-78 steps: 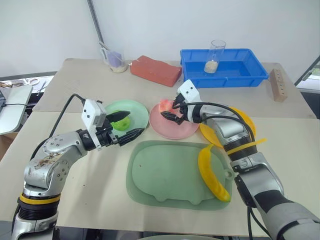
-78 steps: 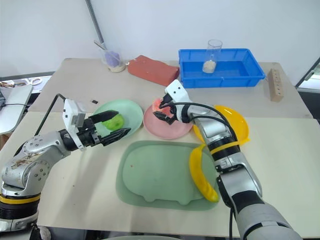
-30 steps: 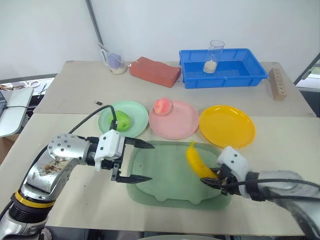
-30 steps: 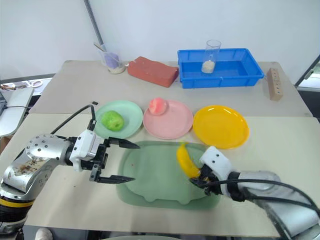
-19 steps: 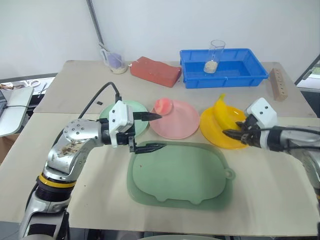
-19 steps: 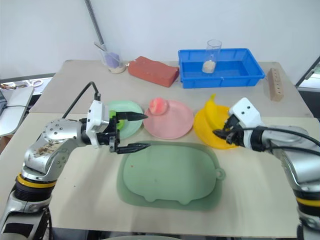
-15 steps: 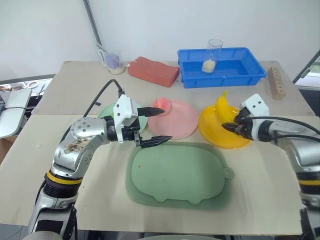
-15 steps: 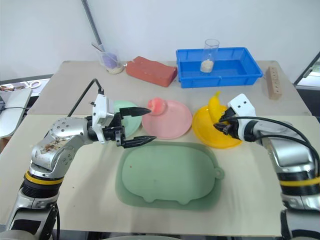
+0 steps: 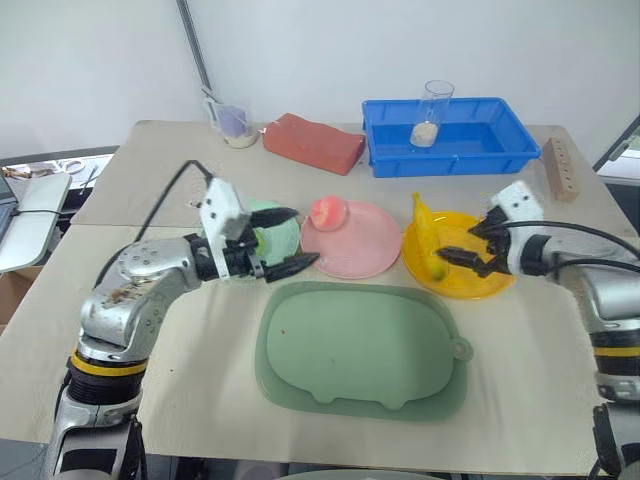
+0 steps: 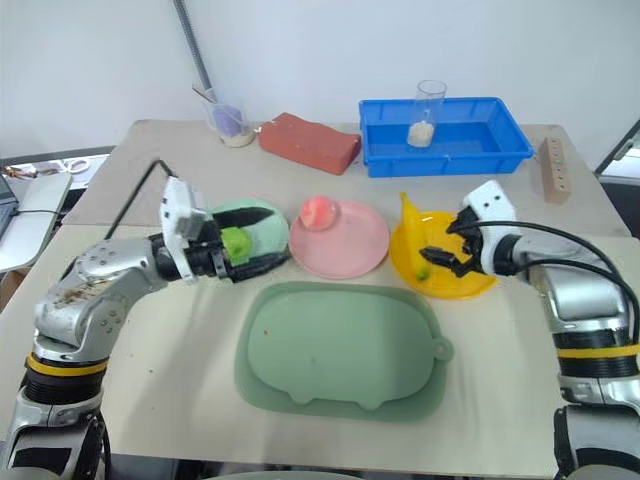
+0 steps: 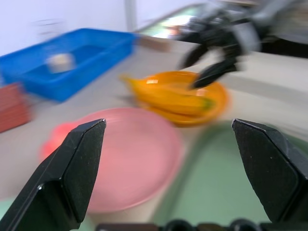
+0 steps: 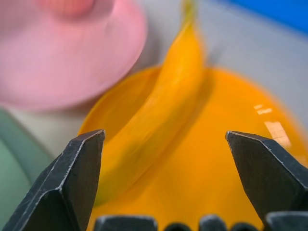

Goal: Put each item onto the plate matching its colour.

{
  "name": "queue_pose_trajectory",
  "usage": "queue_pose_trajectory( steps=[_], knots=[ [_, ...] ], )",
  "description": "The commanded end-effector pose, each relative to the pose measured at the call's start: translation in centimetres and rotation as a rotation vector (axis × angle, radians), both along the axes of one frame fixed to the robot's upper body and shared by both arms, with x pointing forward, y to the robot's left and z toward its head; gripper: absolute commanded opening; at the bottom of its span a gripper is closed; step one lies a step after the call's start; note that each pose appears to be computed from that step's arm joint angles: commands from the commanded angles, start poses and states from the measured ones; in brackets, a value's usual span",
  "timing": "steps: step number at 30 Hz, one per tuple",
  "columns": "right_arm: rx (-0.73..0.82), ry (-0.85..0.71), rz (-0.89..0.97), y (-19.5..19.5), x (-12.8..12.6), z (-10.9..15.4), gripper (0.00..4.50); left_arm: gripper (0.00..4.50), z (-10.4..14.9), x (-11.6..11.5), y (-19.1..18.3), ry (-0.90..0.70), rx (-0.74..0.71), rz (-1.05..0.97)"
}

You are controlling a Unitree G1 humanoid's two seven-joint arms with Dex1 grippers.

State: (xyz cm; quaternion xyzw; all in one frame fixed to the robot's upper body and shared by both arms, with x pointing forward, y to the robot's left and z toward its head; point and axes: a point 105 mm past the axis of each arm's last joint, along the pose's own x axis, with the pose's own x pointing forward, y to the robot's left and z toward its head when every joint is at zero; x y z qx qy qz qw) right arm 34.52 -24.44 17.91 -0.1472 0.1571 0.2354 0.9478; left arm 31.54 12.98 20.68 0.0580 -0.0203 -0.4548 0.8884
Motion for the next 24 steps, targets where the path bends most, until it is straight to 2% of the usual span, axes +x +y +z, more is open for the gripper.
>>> queue_pose_trajectory(
  steps=[1, 3, 5, 7, 10, 13, 15, 18, 24],
  knots=[
    [0.069, -0.163, -0.070, -1.5, -1.4, 3.5, 4.48, 4.50, 1.5, 2.5, 5.7, -0.049, -0.037, 0.321],
    [0.126, -0.258, -0.210, -3.8, -1.9, 4.3, 4.48, 4.50, 1.7, 4.0, 11.5, -0.097, -0.062, 0.618],
    [0.132, -0.341, -0.368, -6.5, -2.2, 4.1, 4.48, 4.50, 0.5, 4.0, 18.1, -0.111, -0.073, 0.923],
    [0.122, -0.381, -0.470, -8.3, -2.4, 3.4, 4.48, 4.50, -0.9, 3.3, 22.0, -0.113, -0.067, 1.097],
    [0.031, -0.423, -0.670, -12.0, -2.1, 0.8, 4.48, 4.50, -4.7, 1.9, 25.9, -0.037, -0.107, 1.302],
    [0.017, -0.443, -0.785, -14.0, -1.6, -0.5, 4.48, 4.50, -6.7, 0.9, 27.8, -0.019, -0.077, 1.412],
    [0.014, -0.445, -0.837, -15.0, -1.3, -1.1, 4.48, 4.50, -7.5, 0.4, 28.9, -0.002, -0.106, 1.463],
    [-0.014, -0.435, -0.892, -16.4, -0.6, -2.1, 4.48, 4.50, -9.2, -0.5, 30.9, 0.031, -0.058, 1.547],
    [0.010, -0.435, -0.916, -17.2, 0.6, -2.8, 4.48, 4.50, -9.8, 0.8, 29.6, 0.029, -0.027, 1.487]
  ],
)
